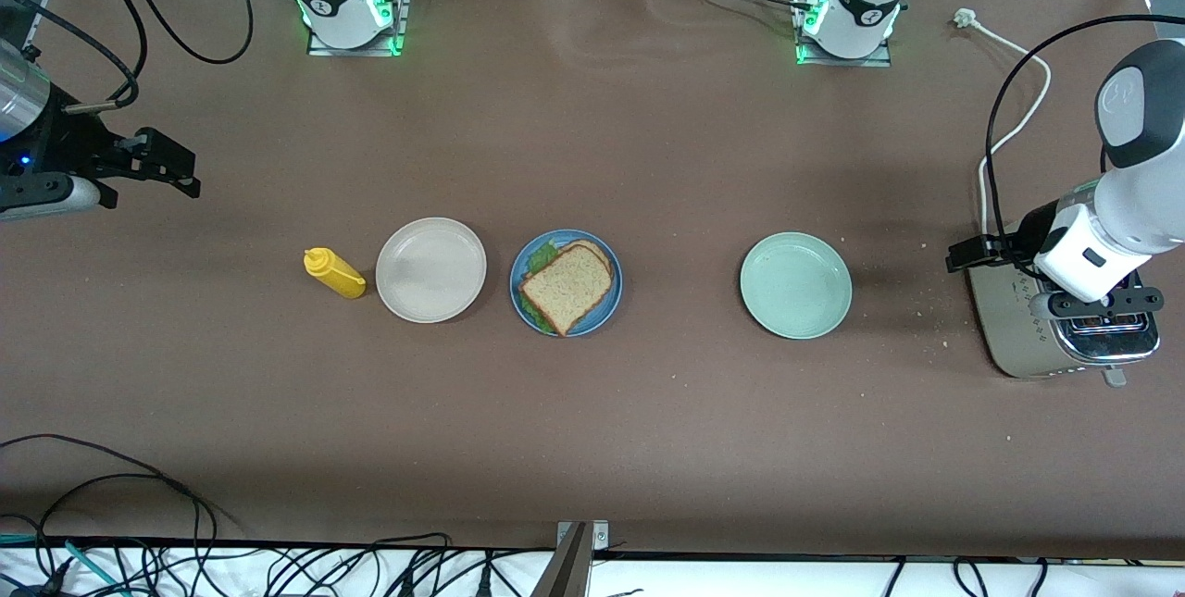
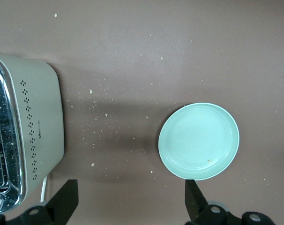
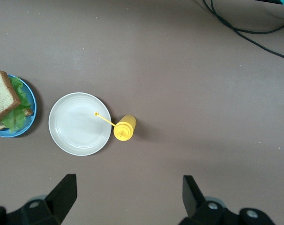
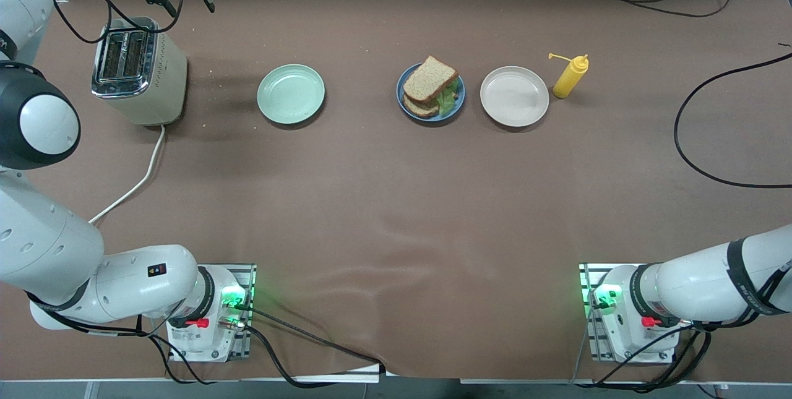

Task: Make sandwich in blue plate with both arms

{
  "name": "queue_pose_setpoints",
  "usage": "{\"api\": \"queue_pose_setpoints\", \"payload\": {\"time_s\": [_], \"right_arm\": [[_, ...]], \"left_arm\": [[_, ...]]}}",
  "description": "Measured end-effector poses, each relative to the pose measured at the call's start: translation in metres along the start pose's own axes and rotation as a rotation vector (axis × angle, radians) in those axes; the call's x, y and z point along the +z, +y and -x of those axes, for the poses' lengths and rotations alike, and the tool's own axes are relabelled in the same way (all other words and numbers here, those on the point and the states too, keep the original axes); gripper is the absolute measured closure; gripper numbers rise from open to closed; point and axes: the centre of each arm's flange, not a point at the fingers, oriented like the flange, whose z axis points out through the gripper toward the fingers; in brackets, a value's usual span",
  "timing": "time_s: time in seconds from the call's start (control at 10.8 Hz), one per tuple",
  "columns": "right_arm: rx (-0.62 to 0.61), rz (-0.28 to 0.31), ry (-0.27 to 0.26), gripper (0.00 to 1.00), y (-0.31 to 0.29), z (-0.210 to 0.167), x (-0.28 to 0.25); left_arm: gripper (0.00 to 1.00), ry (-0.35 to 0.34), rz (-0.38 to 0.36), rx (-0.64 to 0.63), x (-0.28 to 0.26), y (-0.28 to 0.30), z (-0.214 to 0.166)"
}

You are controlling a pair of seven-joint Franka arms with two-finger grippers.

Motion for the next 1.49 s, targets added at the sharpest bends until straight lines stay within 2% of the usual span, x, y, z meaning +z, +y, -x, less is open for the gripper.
{"api": "queue_pose_setpoints", "payload": {"time_s": [1.49], "right_arm": [[0.002,0.002,0.000,0.00,0.0015,0.0001,0.0000]], "left_arm": [[0.00,0.013,-0.002,0.014,-0.0076,0.0089,0.0028]]}}
